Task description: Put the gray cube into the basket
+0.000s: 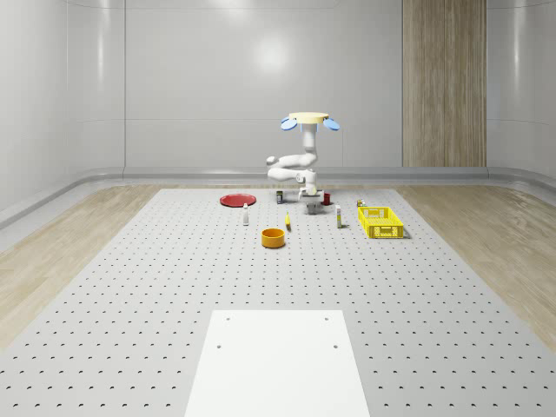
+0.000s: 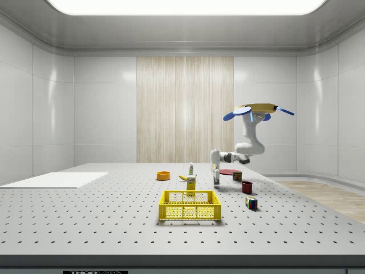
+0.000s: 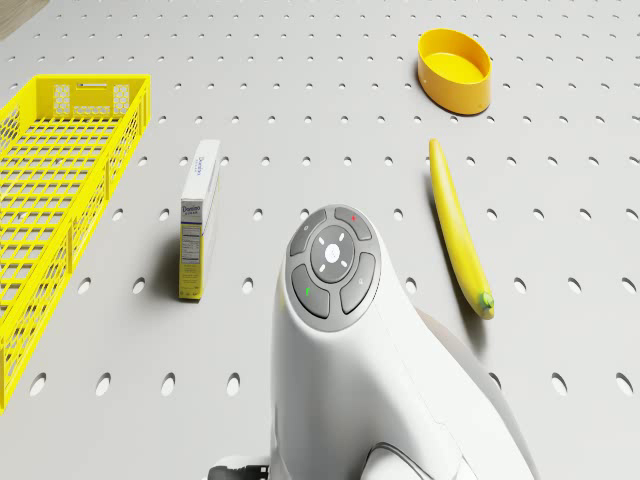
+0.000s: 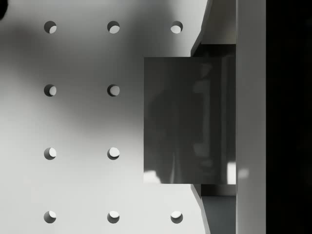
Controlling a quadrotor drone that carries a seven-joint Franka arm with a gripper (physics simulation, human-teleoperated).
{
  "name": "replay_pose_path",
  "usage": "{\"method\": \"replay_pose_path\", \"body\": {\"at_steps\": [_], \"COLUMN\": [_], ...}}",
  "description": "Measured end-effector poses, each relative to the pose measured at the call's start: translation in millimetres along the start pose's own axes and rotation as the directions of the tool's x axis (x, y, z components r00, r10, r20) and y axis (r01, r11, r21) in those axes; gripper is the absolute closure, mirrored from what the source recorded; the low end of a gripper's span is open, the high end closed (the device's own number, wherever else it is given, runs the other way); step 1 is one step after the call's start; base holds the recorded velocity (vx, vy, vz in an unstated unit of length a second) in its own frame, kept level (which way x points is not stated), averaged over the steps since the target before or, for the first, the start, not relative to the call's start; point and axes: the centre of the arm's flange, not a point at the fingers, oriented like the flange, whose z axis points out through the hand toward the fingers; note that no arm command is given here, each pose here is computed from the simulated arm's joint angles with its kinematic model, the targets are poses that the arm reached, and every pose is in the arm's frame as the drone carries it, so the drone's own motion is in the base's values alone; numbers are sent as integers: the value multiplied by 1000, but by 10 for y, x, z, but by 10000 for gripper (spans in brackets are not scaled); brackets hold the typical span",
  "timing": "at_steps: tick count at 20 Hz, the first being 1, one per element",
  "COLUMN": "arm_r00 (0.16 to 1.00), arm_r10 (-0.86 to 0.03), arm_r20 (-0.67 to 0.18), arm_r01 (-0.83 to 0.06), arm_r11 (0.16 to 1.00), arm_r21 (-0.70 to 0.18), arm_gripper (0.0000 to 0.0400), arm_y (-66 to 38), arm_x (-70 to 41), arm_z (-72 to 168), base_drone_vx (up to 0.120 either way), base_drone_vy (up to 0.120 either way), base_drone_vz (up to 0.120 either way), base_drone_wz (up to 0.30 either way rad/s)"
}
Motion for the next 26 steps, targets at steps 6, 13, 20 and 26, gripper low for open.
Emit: {"method": "replay_pose_path", "body": {"at_steps": [6,13,20,26], "arm_r00": [1000,1000,1000,1000], "arm_r10": [0,0,0,0], "arm_r20": [0,0,0,0], "arm_r01": [0,0,0,0], "arm_r11": [1000,1000,1000,1000], "arm_r21": [0,0,0,0], "arm_gripper": [150,150,150,150], "arm_y": [0,-1,-1,-1], "arm_x": [0,0,0,0], "arm_z": [-124,-164,-172,-173], "base_drone_vx": [60,120,120,107], "base_drone_vy": [73,120,120,120], "base_drone_vz": [120,120,120,107], "base_drone_wz": [0,0,0,0]}}
